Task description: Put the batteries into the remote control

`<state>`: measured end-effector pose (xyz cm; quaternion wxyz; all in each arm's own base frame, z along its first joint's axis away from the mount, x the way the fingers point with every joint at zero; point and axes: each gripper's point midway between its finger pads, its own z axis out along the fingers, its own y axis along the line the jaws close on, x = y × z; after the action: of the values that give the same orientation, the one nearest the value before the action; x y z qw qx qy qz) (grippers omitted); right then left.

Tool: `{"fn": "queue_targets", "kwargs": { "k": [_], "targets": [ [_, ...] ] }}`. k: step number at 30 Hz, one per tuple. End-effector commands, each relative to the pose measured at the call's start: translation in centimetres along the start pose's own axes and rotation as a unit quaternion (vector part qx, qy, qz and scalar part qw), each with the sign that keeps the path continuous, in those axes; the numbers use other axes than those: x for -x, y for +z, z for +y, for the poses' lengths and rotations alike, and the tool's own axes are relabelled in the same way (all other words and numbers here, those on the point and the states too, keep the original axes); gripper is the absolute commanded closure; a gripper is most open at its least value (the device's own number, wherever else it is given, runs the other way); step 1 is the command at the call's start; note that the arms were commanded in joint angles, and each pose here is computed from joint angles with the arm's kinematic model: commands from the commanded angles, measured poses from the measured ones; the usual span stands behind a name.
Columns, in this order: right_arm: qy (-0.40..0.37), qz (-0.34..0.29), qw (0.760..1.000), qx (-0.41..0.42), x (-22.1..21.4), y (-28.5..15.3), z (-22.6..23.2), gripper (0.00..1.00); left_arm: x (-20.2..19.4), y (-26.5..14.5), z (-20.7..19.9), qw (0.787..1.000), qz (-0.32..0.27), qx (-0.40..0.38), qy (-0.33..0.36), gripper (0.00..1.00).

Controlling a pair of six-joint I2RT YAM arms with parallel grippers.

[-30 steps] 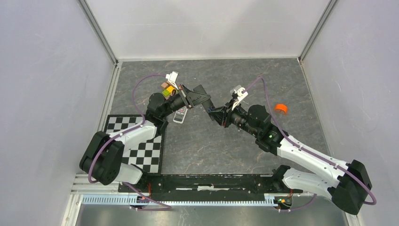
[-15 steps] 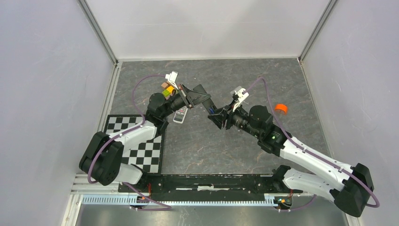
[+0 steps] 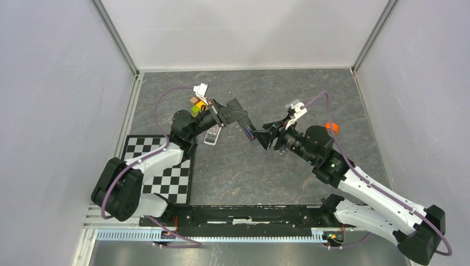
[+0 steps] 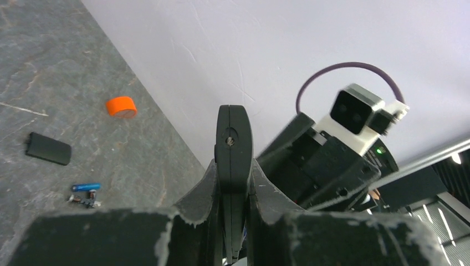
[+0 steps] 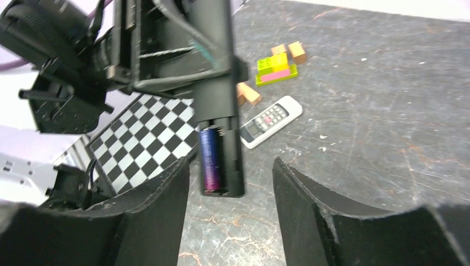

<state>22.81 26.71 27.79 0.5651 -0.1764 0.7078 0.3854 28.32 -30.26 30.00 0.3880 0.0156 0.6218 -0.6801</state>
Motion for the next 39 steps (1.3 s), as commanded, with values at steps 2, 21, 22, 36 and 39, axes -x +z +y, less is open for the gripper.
{"fn": "queue_targets", "kwargs": {
  "k": [2, 21, 22, 36, 39],
  "targets": [
    [0.016, -0.080, 0.996, -0.023, 5.4, -2.0, -0.1, 0.34, 1.0, -0.9, -4.9, 0.997, -0.006, -0.074, 0.030, 0.98],
    [0.180, -0.121, 0.965, 0.150, 4.1, -1.0, 4.9, 0.17, 1.2, -1.7, -7.6, 0.995, 0.002, -0.099, 0.027, 0.98],
    [0.181, -0.119, 0.965, 0.148, 4.0, -0.9, 4.8, 0.18, 1.1, -1.7, -7.5, 0.995, 0.003, -0.098, 0.026, 0.98],
    [0.188, -0.101, 0.968, 0.130, 3.0, 0.6, 4.1, 0.51, 0.9, -1.8, -7.9, 0.994, 0.012, -0.106, 0.029, 0.98],
    [0.190, -0.095, 0.969, 0.124, 2.7, 0.8, 3.9, 0.55, 0.8, -1.8, -8.1, 0.994, 0.014, -0.109, 0.028, 0.98]
  ]
}}
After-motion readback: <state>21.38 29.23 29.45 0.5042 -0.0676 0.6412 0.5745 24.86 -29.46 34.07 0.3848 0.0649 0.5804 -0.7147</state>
